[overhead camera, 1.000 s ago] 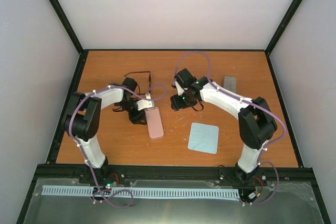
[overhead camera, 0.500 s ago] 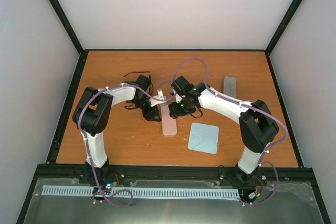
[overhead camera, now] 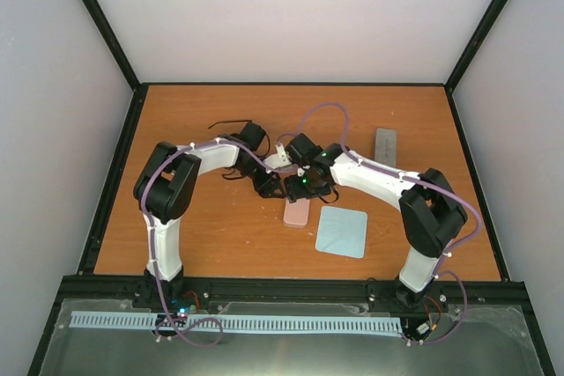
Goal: Organize the sunglasses
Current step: Move the sunglasses case at the center of the board, then pick up the sunglasses case from the center of the board.
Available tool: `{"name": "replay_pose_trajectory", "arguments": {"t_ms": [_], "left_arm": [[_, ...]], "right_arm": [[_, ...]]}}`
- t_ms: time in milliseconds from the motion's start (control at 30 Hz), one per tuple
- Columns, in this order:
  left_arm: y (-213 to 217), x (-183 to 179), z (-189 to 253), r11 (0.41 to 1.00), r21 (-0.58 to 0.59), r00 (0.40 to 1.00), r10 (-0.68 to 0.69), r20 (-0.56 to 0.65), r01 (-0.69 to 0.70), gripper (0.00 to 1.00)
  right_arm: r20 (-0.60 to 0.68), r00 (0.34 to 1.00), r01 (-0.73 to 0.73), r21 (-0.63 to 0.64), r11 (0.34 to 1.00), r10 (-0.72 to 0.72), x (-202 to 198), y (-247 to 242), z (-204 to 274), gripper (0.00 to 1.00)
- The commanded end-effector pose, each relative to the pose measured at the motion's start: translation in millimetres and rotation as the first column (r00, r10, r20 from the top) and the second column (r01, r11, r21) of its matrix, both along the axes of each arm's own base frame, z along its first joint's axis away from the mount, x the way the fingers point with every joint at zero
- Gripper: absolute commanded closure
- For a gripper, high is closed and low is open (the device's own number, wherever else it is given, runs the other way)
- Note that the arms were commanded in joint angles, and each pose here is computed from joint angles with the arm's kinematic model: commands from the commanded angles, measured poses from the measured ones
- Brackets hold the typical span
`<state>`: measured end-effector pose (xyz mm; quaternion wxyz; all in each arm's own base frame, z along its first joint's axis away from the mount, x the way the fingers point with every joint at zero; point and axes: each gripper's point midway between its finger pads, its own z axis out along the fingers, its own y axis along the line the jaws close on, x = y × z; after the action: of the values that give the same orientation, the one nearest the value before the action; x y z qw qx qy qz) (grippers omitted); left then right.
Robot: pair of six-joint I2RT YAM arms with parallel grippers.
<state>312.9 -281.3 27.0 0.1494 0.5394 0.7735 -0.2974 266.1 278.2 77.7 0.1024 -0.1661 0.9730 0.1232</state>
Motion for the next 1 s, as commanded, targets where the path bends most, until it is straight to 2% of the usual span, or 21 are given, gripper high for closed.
{"name": "replay_pose_trajectory", "arguments": {"t_ms": [0,100,267,500,700,967], "left_arm": [[12,18,15,0.995,-0.020,0.993,0.097,0.060,-0.096,0.24],[45,41,35,0.975,-0.078,0.975,0.211,0.066,-0.206,0.16],[99,73,59,0.922,-0.147,0.925,0.372,0.082,-0.358,0.15],[147,104,96,0.837,-0.228,0.845,0.527,0.090,-0.498,0.15],[147,108,123,0.822,-0.290,0.841,0.533,0.091,-0.490,0.14],[146,102,130,0.822,-0.309,0.843,0.528,0.099,-0.479,0.14]], "right_arm": [[0.033,0.998,0.058,-0.005,0.998,-0.058,1,1,6,0.26],[0.049,0.993,0.104,0.018,0.994,-0.105,2,-2,13,0.25],[0.067,0.983,0.167,0.052,0.985,-0.170,5,-6,26,0.23],[-0.018,0.975,0.220,-0.014,0.975,-0.220,10,-4,12,0.20],[-0.077,0.966,0.242,-0.060,0.968,-0.246,15,4,-6,0.19],[-0.107,0.952,0.278,-0.101,0.955,-0.288,24,1,-22,0.18]]}}
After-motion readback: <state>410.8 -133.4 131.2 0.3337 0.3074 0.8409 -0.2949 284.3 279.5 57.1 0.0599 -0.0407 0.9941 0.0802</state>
